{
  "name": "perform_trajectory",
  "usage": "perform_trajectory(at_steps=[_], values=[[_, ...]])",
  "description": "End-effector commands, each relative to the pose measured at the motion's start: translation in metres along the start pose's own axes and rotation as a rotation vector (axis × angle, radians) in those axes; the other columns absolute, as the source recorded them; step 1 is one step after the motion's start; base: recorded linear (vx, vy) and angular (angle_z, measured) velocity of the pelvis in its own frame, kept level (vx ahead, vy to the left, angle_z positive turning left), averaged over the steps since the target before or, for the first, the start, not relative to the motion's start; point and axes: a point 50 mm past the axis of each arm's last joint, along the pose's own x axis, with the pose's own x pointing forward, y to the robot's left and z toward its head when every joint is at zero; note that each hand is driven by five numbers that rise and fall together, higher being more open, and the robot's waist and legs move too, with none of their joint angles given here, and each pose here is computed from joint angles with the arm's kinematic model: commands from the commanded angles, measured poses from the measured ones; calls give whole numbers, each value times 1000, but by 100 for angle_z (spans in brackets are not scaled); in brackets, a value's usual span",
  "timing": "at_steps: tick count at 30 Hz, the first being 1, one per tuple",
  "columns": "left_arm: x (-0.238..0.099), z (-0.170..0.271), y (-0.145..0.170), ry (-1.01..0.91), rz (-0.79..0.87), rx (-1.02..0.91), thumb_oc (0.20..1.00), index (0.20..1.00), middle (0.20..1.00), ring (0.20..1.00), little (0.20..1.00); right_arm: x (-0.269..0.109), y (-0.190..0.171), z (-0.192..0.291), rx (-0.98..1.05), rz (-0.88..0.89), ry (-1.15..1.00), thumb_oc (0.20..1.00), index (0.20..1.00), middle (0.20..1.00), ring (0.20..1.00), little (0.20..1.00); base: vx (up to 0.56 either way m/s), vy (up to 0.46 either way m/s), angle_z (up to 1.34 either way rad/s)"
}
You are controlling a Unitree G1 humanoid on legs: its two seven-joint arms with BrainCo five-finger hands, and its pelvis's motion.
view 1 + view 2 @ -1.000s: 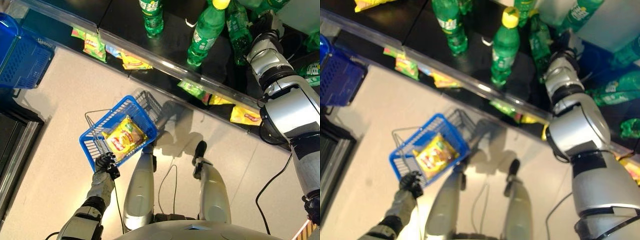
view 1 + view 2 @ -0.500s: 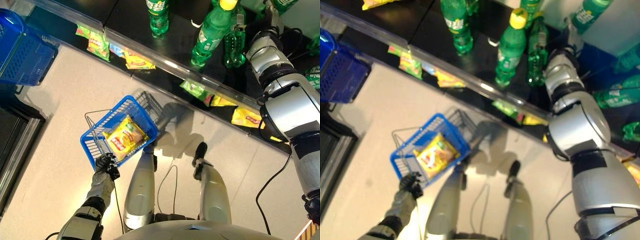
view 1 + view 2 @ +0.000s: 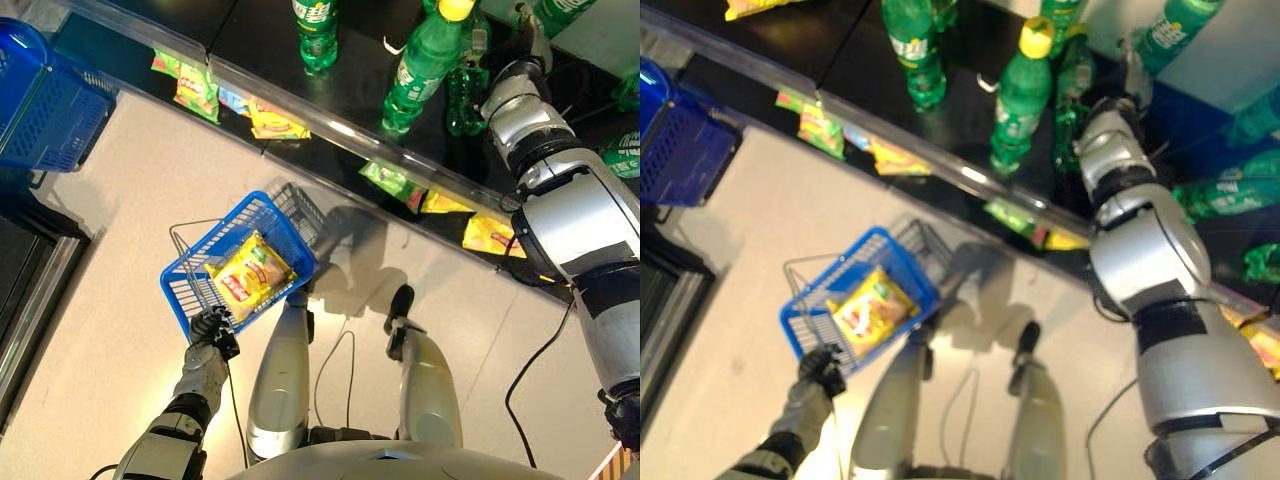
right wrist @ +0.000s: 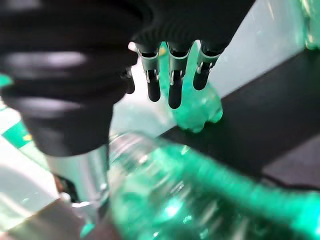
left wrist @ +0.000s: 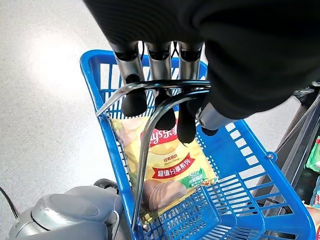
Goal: Pick up the snacks into the basket
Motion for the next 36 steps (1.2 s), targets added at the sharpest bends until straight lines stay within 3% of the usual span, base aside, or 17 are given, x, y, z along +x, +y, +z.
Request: perform_trajectory(at_steps=[1,11,25,36], values=[[2,-4,36,10,115,40,200,200,200,200,200,-1,-7,29,217,-70,-95,1000,1000,1000,1000,1000,0,0,0],[2,-7,38,26,143,29,200,200,200,200,200,-16,18,36,384,-45,-81,1000,1000,1000,1000,1000,0,0,0],[1,-4,31,6,109,46,200,200,200,200,200,-15,24,-8,168,-57,38,1000,1000,1000,1000,1000,0,0,0],[1,-2,29,-11,94,58,200,200,200,200,200,-6,7,-5,24,-95,10,1000,1000,1000,1000,1000,0,0,0]])
